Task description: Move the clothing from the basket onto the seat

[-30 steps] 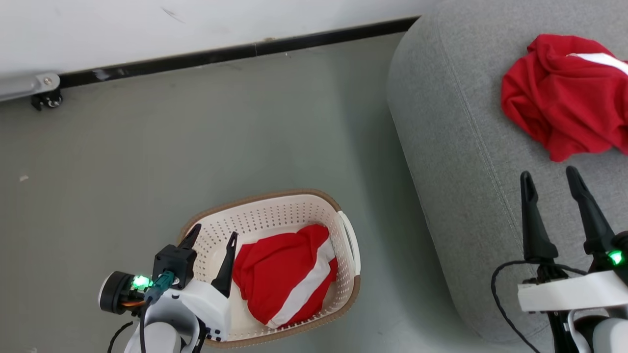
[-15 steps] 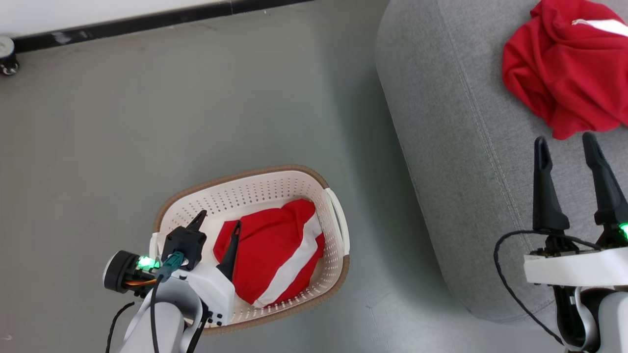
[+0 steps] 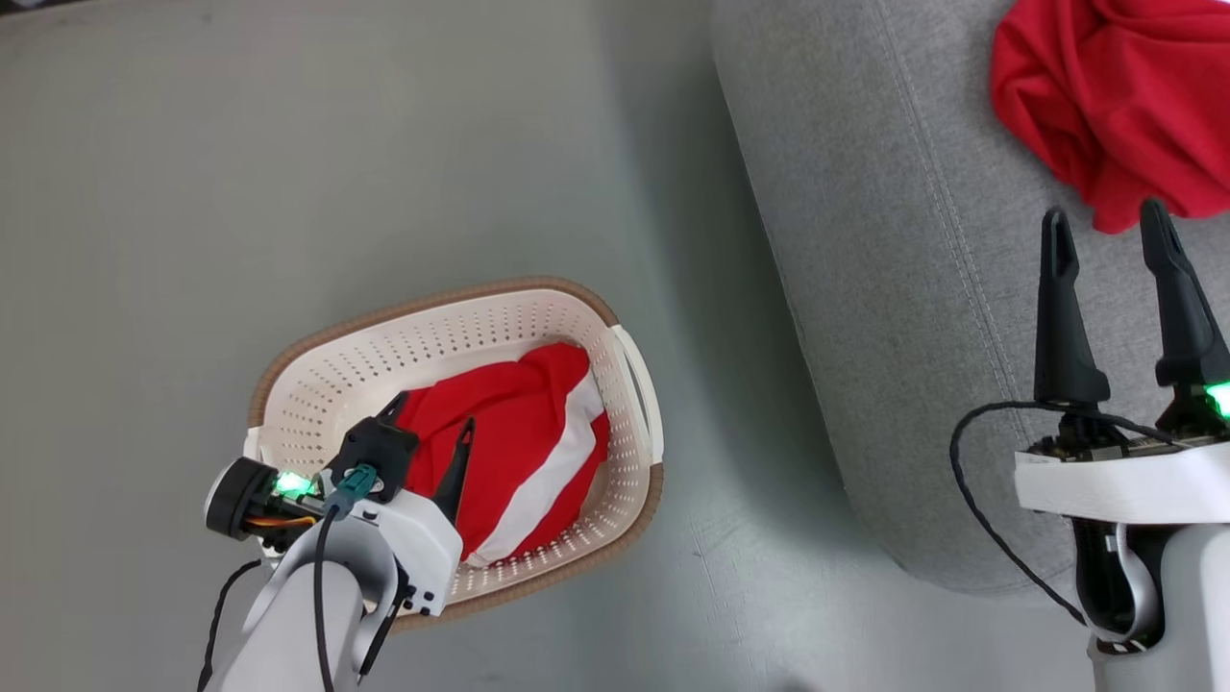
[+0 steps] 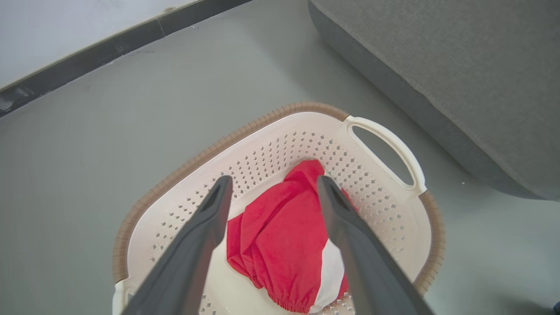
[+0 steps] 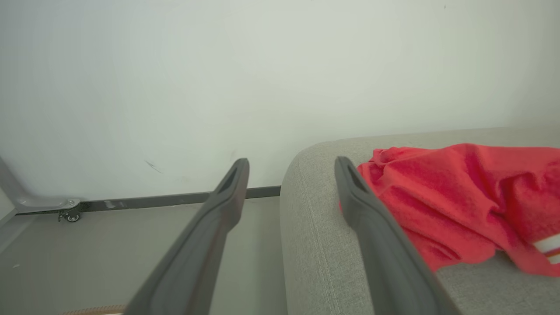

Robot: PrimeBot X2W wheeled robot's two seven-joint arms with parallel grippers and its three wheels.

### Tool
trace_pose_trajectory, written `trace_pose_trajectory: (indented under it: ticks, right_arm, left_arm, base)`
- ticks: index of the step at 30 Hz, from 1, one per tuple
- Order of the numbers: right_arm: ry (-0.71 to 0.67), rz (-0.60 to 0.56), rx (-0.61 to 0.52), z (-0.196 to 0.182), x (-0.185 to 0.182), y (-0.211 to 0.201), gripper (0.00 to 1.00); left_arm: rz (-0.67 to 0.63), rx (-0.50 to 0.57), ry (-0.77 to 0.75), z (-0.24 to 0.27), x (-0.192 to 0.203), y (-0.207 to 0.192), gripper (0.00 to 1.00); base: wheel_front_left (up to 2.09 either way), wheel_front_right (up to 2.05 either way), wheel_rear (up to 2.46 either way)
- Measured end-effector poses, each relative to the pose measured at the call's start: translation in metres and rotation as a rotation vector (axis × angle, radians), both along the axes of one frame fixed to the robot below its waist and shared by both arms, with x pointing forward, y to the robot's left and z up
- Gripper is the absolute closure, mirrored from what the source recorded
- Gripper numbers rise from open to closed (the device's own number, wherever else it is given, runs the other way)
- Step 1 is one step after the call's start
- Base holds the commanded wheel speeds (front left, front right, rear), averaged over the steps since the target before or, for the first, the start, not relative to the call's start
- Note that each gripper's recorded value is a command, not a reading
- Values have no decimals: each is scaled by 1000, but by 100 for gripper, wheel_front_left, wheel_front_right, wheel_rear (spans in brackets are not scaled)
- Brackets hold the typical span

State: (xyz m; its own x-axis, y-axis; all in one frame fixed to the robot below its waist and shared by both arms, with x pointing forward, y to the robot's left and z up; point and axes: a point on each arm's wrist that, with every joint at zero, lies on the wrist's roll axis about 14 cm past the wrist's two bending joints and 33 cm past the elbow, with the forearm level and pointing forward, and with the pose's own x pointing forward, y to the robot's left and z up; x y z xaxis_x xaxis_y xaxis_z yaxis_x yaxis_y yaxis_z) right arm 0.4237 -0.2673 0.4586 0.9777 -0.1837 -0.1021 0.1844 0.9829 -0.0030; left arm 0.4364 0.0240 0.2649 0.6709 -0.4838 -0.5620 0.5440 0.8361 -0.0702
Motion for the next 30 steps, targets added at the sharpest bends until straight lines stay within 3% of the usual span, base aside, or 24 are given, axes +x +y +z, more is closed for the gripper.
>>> trace_pose_trajectory:
  ticks: [21,30]
  right_arm:
    - [44,36,-6,-35,31,6,0]
    - [43,28,-15,-42,38,1,0]
  left_arm:
    - [-198,52,122,-62,-22,-29,0]
    - [-218,77,185,-87,-29,-28,0]
  base:
    - [0,0,0]
    - [0,0,0]
